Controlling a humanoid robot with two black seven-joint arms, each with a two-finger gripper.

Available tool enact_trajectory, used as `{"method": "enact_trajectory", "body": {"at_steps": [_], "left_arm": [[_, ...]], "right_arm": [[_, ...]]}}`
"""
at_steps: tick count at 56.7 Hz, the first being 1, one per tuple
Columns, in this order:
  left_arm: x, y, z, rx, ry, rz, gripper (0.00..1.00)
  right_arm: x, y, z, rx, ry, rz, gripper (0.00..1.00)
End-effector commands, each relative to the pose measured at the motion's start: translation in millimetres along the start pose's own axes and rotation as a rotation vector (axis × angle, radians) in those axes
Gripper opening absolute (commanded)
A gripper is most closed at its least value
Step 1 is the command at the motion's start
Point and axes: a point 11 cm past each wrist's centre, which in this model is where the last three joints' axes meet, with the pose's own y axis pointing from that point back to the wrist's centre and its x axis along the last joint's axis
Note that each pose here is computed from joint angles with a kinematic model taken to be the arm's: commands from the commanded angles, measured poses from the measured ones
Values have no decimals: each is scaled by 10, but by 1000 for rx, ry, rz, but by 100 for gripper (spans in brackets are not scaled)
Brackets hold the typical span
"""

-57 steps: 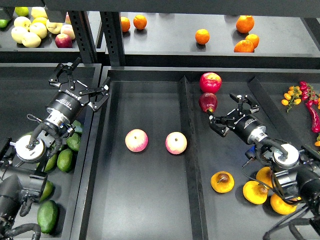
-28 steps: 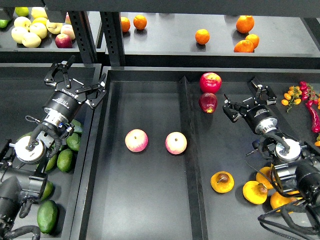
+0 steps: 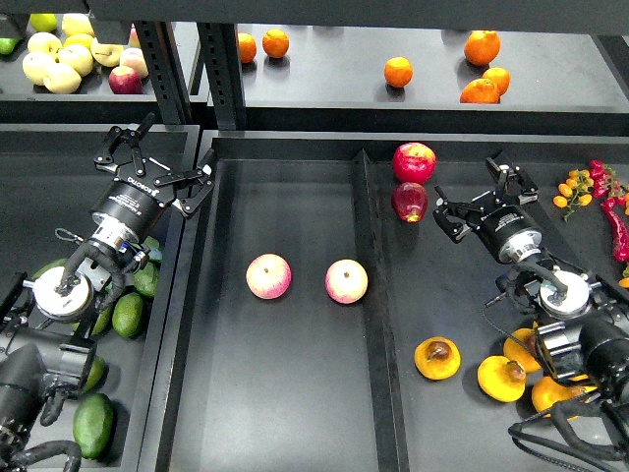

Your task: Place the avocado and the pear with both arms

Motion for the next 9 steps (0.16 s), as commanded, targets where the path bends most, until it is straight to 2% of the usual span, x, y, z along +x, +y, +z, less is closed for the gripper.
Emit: {"method": "enact_trajectory", "body": {"at_steps": [1, 9], "left_arm": [[-18, -46, 18, -1, -1, -2, 99], [-20, -69, 27, -1, -1, -1, 99]], "right_arm": [[-9, -3, 4, -2, 0, -4, 99], [-26, -10, 5, -5, 1, -8, 99]]}}
